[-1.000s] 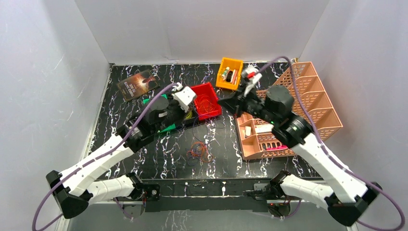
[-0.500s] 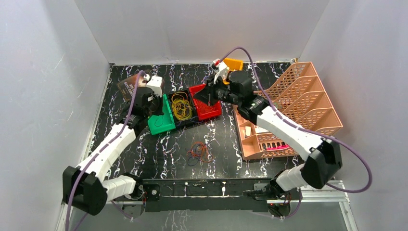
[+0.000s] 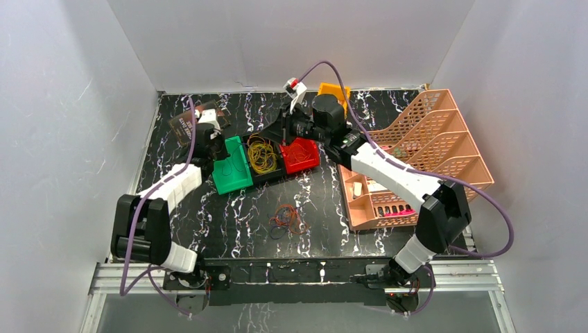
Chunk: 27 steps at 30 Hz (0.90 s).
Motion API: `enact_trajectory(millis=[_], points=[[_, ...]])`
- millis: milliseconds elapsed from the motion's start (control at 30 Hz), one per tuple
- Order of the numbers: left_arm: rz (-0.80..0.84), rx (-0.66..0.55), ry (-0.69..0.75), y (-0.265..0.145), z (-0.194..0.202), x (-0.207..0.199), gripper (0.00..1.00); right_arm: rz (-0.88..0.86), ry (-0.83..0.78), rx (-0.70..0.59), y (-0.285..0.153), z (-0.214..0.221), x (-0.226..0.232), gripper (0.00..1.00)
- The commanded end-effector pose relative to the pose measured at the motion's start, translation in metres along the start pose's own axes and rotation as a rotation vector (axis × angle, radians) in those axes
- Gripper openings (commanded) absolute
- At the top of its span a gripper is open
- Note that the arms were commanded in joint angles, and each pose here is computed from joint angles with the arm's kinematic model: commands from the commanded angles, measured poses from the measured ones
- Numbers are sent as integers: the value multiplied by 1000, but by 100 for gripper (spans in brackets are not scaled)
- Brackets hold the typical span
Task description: Untangle the cables
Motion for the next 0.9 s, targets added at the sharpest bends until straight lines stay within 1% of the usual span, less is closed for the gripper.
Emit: enact_trajectory(millis=[0, 133, 200, 300, 400, 467, 533, 667, 733, 800, 867], points=[[-25, -114, -70, 14, -16, 1, 0, -58, -35, -68, 11, -17, 6, 0], [-27, -110, -87, 26, -16, 2, 1, -75, -20, -54, 22, -12, 3, 0], [-51, -95, -95, 30, -13, 4, 19, -76, -20, -58, 26, -13, 2, 0], [-90, -90, -101, 26, -13, 9, 31, -70, -26, -70, 31, -18, 0, 0], [-93, -118, -107, 13, -17, 10, 48, -69, -29, -81, 37, -24, -1, 0], [-94, -130, -108, 3, -22, 10, 52, -74, -32, -91, 40, -31, -1, 0], [-107, -140, -117, -8, -25, 11, 55, -77, -23, -81, 50, -28, -4, 0], [-122, -172, -145, -40, -31, 15, 60, -98, -19, -80, 65, -32, -2, 0], [-168, -200, -171, -56, -31, 21, 67, -109, -17, -72, 74, -32, -1, 0], [-251, -231, -203, -73, -30, 31, 74, -121, -18, -66, 85, -30, 0, 0], [-270, -252, -209, -88, -29, 36, 78, -133, -20, -68, 94, -32, 3, 0]])
Point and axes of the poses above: each gripper's point midway between its finger pads, its own y axis out along the fingers, its own x axis along the line the jaws close on, z = x × y, the point moved 8 cm from there along -y, back along the fingers, and after that the axes turned 12 degrees about -y, right-handed, at the moved point
